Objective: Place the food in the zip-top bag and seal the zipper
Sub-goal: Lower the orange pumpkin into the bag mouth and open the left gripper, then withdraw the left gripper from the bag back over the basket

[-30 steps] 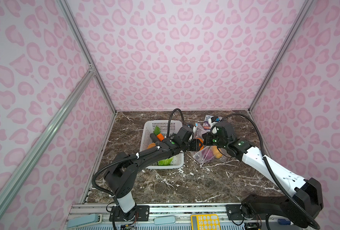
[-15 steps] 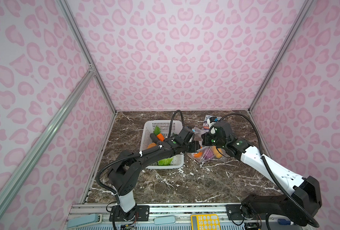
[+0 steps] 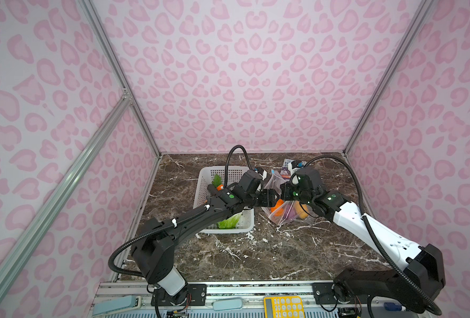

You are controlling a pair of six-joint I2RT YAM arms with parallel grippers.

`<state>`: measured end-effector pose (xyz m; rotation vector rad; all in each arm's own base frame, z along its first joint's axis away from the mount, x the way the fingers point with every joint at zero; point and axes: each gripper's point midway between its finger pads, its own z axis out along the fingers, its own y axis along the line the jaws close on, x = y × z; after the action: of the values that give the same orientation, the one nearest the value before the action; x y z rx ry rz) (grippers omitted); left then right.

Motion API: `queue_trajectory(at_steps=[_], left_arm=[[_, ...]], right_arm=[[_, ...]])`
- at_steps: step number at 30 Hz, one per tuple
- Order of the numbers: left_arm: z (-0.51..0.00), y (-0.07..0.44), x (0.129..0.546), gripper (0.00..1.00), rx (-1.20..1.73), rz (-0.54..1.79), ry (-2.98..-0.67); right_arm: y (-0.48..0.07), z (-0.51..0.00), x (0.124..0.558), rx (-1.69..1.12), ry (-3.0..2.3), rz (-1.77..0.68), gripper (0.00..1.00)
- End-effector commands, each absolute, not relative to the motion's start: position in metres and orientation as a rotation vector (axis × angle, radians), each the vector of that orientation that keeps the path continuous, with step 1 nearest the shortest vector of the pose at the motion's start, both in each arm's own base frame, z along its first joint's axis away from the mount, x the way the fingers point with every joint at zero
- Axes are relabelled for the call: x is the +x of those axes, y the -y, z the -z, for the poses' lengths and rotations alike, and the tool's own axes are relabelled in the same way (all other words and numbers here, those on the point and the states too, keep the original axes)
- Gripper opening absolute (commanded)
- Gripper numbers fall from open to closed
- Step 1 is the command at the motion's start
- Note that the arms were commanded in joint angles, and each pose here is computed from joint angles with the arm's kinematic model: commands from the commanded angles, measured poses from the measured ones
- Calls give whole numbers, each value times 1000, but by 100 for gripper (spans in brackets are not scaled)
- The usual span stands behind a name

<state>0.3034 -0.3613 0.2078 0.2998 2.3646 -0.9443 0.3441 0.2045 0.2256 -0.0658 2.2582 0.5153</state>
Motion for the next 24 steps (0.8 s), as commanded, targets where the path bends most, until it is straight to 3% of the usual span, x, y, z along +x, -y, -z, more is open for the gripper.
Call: queue_trajectory(at_steps=[1, 12, 24], left_arm=[[-221, 354, 301, 76, 283, 981, -2330], [-225, 273, 349, 78, 45, 800, -2269], [-160, 176, 422, 79, -270, 483, -2358]], right_arm=[[-198, -226, 348, -43, -2251, -483, 0], [-198, -236, 351, -23, -2220, -517, 0], [-197, -227, 351, -25, -2240, -508, 0]])
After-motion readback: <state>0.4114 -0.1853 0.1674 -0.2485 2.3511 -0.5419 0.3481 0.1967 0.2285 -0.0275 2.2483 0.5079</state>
